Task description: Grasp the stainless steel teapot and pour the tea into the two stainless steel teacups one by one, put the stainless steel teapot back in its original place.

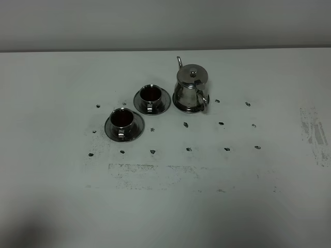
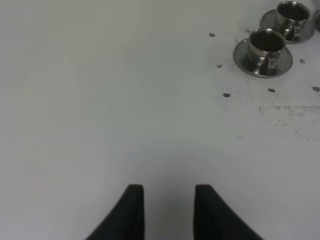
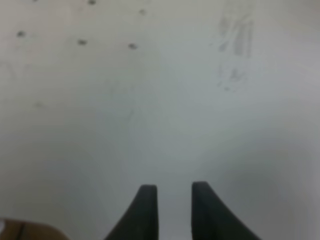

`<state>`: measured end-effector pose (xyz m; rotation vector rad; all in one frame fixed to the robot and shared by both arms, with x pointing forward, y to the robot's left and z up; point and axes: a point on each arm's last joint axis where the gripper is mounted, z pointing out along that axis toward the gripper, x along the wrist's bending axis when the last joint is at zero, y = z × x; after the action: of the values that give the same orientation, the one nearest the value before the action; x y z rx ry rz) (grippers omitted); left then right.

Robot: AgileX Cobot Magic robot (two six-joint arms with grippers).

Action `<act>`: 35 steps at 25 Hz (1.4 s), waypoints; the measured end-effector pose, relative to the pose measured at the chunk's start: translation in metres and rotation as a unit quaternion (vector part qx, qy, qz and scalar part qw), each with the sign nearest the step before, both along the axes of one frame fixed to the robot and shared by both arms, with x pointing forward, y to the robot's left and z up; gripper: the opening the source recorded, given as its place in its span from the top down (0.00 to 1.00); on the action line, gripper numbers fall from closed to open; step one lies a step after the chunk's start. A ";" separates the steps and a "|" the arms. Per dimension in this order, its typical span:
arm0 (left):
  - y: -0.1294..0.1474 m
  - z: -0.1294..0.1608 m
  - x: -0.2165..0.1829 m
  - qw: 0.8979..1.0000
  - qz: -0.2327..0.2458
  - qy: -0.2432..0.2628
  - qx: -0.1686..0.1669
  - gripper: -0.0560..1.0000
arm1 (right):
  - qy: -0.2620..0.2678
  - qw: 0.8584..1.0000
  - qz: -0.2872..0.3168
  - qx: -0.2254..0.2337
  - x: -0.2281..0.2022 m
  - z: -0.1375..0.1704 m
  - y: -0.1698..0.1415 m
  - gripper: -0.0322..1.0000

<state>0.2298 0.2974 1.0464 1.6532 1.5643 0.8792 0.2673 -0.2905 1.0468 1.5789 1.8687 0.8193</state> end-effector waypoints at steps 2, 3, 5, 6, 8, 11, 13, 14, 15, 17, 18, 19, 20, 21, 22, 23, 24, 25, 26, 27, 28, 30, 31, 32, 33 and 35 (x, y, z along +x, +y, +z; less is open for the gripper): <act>0.000 0.000 0.000 1.000 0.000 0.000 0.000 0.72 | -0.010 1.000 -0.013 0.000 -0.002 0.000 -0.001 0.79; 0.000 0.000 0.000 1.000 0.000 0.000 0.000 0.72 | -0.012 1.000 -0.016 0.000 -0.003 0.001 -0.001 0.79; 0.000 0.000 0.000 1.000 0.000 0.000 0.000 0.72 | -0.013 1.000 -0.017 0.000 -0.003 0.001 -0.001 0.79; 0.000 0.000 0.000 1.000 0.000 0.000 0.000 0.72 | -0.015 1.000 -0.017 0.000 -0.004 0.001 -0.001 0.79; 0.000 0.000 0.000 1.000 0.000 0.000 0.000 0.72 | -0.025 1.000 -0.017 0.000 -0.007 0.001 -0.001 0.79; 0.000 0.000 0.000 1.000 0.000 0.000 0.000 0.72 | -0.058 0.998 -0.018 0.000 -0.017 0.002 -0.001 0.79; 0.000 0.000 0.000 1.000 0.000 0.000 0.000 0.72 | -0.083 0.996 -0.020 0.001 -0.024 0.003 -0.001 0.79; 0.000 0.000 0.000 1.000 0.000 0.000 0.000 0.72 | -0.095 0.995 -0.020 0.001 -0.028 0.003 -0.001 0.79; 0.000 0.000 0.000 1.000 0.000 0.000 0.000 0.72 | -0.104 0.994 -0.021 0.001 -0.030 0.003 -0.001 0.79; 0.000 0.000 0.000 1.000 0.000 0.000 0.000 0.72 | -0.114 0.993 -0.021 0.001 -0.034 0.003 -0.001 0.79; 0.000 0.000 0.000 1.000 0.000 0.000 0.000 0.72 | -0.116 0.993 -0.021 0.001 -0.034 0.003 -0.001 0.79; 0.000 0.000 0.000 1.000 0.000 0.000 0.000 0.72 | -0.116 0.993 -0.021 0.001 -0.034 0.003 -0.001 0.79; 0.000 0.000 0.000 1.000 0.000 0.000 0.000 0.72 | -0.116 0.993 -0.021 0.001 -0.034 0.003 -0.001 0.79; 0.000 0.000 0.000 1.000 0.000 0.000 0.000 0.72 | -0.117 0.993 -0.021 0.001 -0.035 0.003 -0.001 0.79; 0.000 0.000 0.000 1.000 0.000 0.000 0.000 0.72 | -0.117 0.993 -0.021 0.001 -0.035 0.003 -0.001 0.79; 0.000 0.000 0.000 1.000 0.000 0.000 0.000 0.72 | -0.117 0.993 -0.021 0.001 -0.035 0.003 -0.001 0.79; 0.000 0.000 0.000 1.000 0.000 0.000 0.000 0.72 | -0.117 0.993 -0.021 0.001 -0.035 0.003 -0.001 0.79; 0.000 0.000 0.000 1.000 0.000 0.000 0.000 0.72 | -0.117 0.993 -0.021 0.001 -0.035 0.003 -0.001 0.79; 0.000 0.000 0.000 1.000 0.000 0.000 0.000 0.72 | -0.117 0.993 -0.021 0.001 -0.035 0.003 -0.001 0.79; 0.000 0.000 0.000 1.000 0.000 0.000 0.000 0.72 | -0.117 0.993 -0.021 0.001 -0.035 0.003 -0.001 0.79; 0.000 0.000 0.000 1.000 0.000 0.000 0.000 0.72 | -0.117 0.993 -0.021 0.001 -0.035 0.003 -0.001 0.79; 0.000 0.000 0.000 1.000 0.000 0.000 0.000 0.72 | -0.117 0.993 -0.021 0.001 -0.035 0.003 -0.001 0.79; 0.000 0.000 0.000 1.000 0.000 0.000 0.000 0.72 | -0.117 0.993 -0.021 0.001 -0.035 0.003 -0.001 0.79; 0.000 0.000 0.000 1.000 0.000 0.000 0.000 0.72 | -0.117 0.993 -0.021 0.001 -0.035 0.003 -0.001 0.79; 0.000 0.000 0.000 1.000 0.000 0.000 0.000 0.72 | -0.117 0.993 -0.021 0.001 -0.035 0.003 -0.001 0.79; 0.000 0.000 0.000 1.000 0.000 0.000 0.000 0.72 | -0.117 0.993 -0.021 0.001 -0.035 0.003 -0.001 0.79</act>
<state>0.2298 0.2974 1.0464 1.6532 1.5643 0.8792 0.2327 -0.2911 1.0494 1.4498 1.6633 0.9434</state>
